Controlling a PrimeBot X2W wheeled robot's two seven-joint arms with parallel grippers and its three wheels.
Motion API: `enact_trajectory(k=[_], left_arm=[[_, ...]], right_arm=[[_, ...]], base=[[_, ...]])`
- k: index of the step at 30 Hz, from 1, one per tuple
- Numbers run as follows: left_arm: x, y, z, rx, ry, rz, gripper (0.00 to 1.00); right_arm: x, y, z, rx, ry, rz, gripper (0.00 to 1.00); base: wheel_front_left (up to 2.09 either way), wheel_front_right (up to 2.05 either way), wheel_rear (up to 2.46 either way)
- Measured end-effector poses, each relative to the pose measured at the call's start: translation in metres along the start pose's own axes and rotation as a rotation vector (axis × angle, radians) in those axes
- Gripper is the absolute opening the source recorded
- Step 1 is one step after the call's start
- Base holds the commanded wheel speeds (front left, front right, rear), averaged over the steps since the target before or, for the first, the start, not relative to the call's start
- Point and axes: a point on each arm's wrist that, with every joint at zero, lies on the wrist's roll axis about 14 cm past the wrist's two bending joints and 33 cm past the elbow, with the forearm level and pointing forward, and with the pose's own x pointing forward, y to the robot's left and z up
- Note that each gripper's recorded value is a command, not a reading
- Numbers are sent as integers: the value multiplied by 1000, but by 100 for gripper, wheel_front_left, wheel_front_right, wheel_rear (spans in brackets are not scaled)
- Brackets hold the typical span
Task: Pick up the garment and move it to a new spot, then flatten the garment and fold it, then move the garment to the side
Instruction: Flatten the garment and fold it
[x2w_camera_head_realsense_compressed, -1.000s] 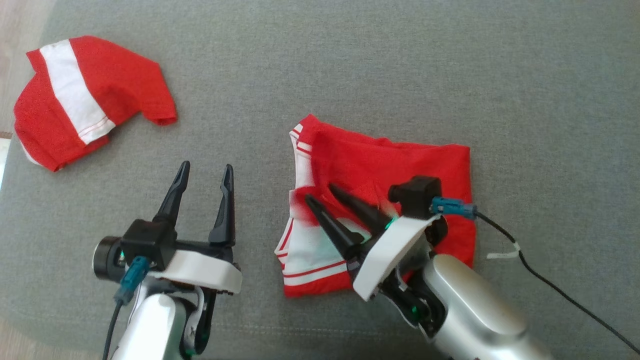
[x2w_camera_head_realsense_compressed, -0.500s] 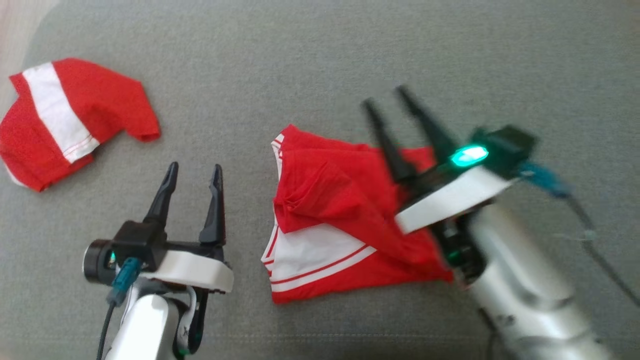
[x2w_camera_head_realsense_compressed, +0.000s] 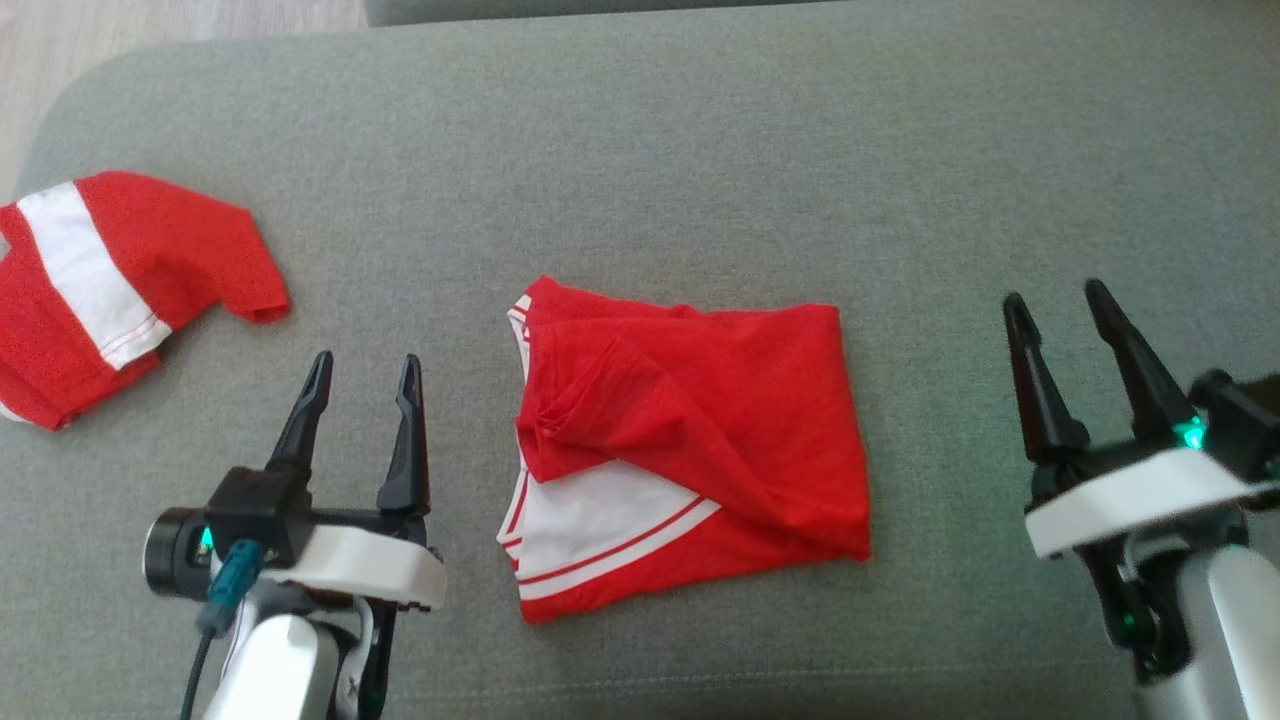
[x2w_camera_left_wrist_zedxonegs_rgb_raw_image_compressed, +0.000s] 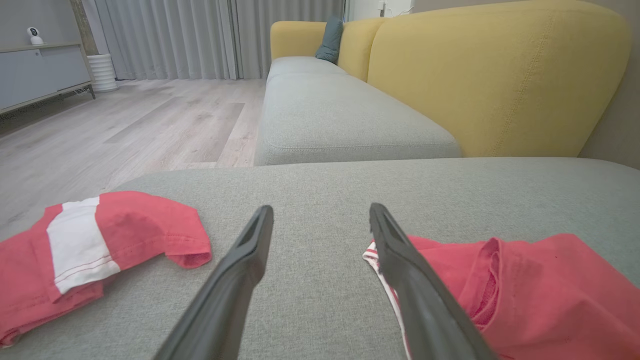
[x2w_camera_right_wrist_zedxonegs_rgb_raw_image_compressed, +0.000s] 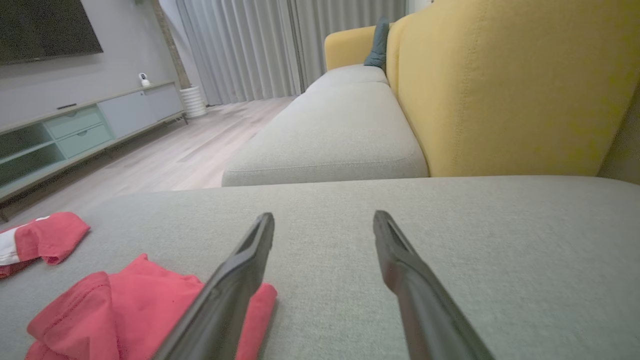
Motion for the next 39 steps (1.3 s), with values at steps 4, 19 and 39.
enact_trajectory(k=[4, 19, 39], left_arm=[[-4, -1, 0, 2, 3, -6, 100], [-4, -2, -4, 0, 18, -6, 100], [11, 11, -12, 8, 31, 26, 100]], right_arm=[[-13, -2, 2, -18, 13, -15, 100], [-17, 1, 11, -12, -1, -29, 100], [18, 75, -65, 14, 232, 230, 0]], base=[[0, 0, 0], [0, 0, 0], [0, 0, 0]])
